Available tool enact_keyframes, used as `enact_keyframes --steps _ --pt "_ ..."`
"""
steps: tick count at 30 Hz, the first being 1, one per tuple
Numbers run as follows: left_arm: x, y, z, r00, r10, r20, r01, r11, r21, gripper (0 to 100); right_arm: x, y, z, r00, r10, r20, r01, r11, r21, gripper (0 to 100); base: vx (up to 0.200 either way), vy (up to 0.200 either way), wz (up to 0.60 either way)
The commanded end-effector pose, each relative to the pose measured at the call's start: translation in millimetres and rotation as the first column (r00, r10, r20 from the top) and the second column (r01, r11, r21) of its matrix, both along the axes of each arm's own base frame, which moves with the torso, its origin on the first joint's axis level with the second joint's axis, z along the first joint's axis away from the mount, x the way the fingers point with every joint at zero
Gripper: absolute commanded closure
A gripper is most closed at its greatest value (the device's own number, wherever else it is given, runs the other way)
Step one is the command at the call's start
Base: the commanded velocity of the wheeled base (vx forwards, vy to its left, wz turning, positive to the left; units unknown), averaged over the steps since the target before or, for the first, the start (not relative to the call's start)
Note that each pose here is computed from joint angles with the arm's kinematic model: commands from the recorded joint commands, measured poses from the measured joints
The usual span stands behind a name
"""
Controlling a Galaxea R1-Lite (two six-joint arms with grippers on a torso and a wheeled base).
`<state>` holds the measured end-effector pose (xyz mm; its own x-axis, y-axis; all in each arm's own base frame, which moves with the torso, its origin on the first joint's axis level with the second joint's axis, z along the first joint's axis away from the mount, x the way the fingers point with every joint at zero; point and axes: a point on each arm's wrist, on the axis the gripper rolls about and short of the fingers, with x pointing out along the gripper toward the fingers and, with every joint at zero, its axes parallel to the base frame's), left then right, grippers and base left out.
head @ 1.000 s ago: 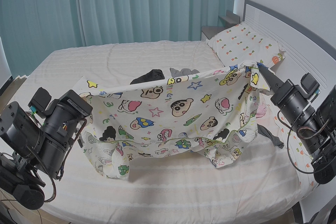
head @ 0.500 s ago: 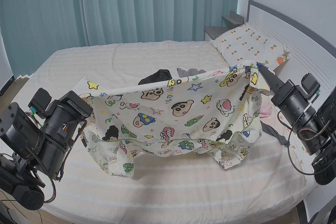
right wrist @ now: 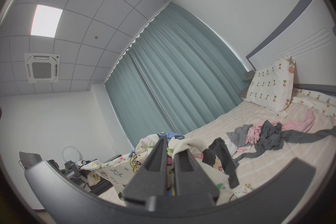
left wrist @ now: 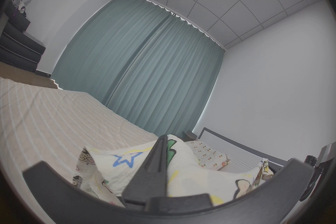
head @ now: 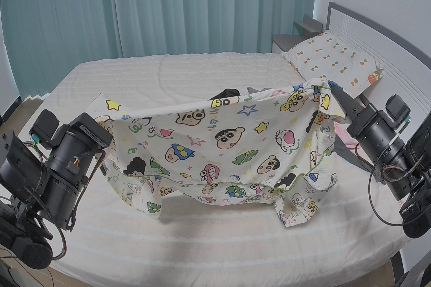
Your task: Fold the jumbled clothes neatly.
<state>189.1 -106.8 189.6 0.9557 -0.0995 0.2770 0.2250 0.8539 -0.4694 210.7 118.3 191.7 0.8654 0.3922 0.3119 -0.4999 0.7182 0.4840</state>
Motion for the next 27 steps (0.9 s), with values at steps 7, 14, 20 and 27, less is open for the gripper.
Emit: enact_keyframes --steps 7,14,20,27 --pt "-1.3 1.1 2.4 1.000 0.002 0.018 -0.001 1.000 -0.011 100 -1.3 1.9 -2.5 1.000 0.011 -0.004 -0.011 1.000 -0.004 100 0.000 0.200 0.00" --pt "-0.7 2.2 1.3 1.000 0.008 0.014 -0.008 1.000 -0.009 100 -2.4 5.5 -4.3 1.000 0.025 -0.011 -0.025 1.000 -0.007 100 0.000 0.200 0.00" --pt "-0.2 2.8 0.7 1.000 0.017 0.013 -0.017 1.000 0.013 100 -3.5 5.7 -3.2 1.000 0.028 -0.007 -0.028 1.000 -0.005 100 0.000 0.200 0.00" --pt "-0.4 2.8 0.3 1.000 0.017 0.012 -0.017 1.000 0.016 100 -4.8 5.7 -1.7 1.000 0.030 -0.001 -0.030 1.000 -0.004 100 0.000 0.200 0.00"
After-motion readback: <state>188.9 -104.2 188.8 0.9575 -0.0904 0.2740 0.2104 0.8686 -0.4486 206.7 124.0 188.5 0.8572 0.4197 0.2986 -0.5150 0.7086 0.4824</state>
